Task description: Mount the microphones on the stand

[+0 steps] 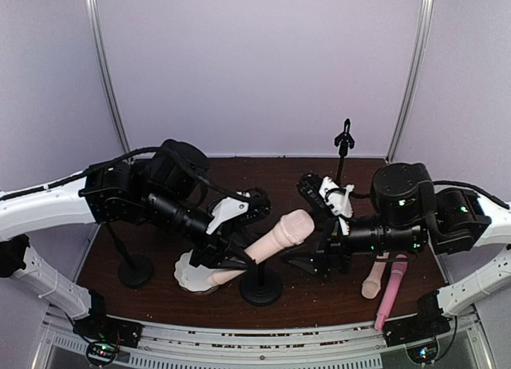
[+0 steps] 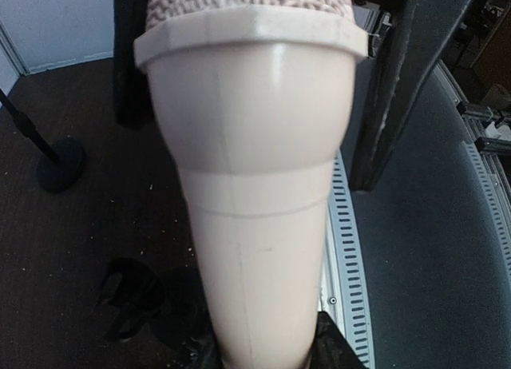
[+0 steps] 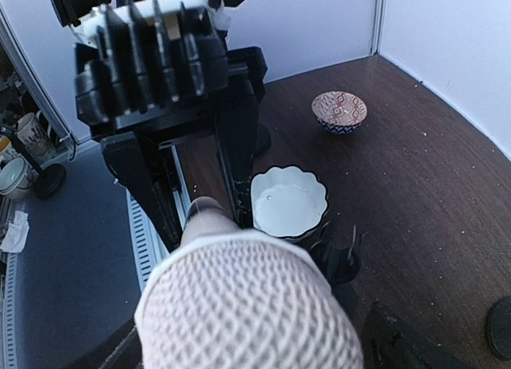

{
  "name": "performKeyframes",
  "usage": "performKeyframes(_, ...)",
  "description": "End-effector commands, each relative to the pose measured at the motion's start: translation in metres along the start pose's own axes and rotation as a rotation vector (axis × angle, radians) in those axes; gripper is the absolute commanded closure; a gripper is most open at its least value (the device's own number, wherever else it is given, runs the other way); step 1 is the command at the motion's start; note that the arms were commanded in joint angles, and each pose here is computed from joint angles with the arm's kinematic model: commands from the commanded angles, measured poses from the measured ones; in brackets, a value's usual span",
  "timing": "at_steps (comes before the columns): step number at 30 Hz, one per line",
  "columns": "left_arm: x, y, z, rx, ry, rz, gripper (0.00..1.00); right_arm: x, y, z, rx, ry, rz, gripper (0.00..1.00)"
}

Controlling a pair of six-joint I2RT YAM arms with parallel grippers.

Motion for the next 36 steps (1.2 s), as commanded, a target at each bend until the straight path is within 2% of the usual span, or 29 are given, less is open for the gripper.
performKeyframes(1, -0.012, 0.008, -0.009, -0.025, -0.029, 0.076, 1.0, 0.01, 0.011, 0.004, 0.007, 0.065, -0.008, 0.15)
performKeyframes(10, -0.014, 0.0, -0.007, -0.003, -0.041, 0.082, 1.0, 0.018, 0.016, 0.011, -0.015, 0.131, 0.032, 0.24)
performKeyframes(18, -0.016, -0.005, -0.003, 0.017, -0.063, 0.078, 1.0, 0.015, 0.021, 0.012, -0.041, 0.119, 0.043, 0.26)
performKeyframes(25, -0.016, -0.005, -0.003, 0.021, -0.061, 0.082, 1.0, 0.02, 0.017, 0.022, -0.024, 0.151, 0.054, 0.36)
performKeyframes(36, -0.016, -0.01, 0.002, 0.049, -0.073, 0.069, 1.0, 0.019, 0.021, 0.022, -0.054, 0.161, 0.075, 0.36)
Point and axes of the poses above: each gripper's point midway between its finger pads, its own z axis out along the fingers, its own x axis along the line the jaws close on, y = z × x, the point moved 1 cm from there along -z, back along the fingers, and after that the axes turned 9 degrees about -z, right-handed, at the moved point
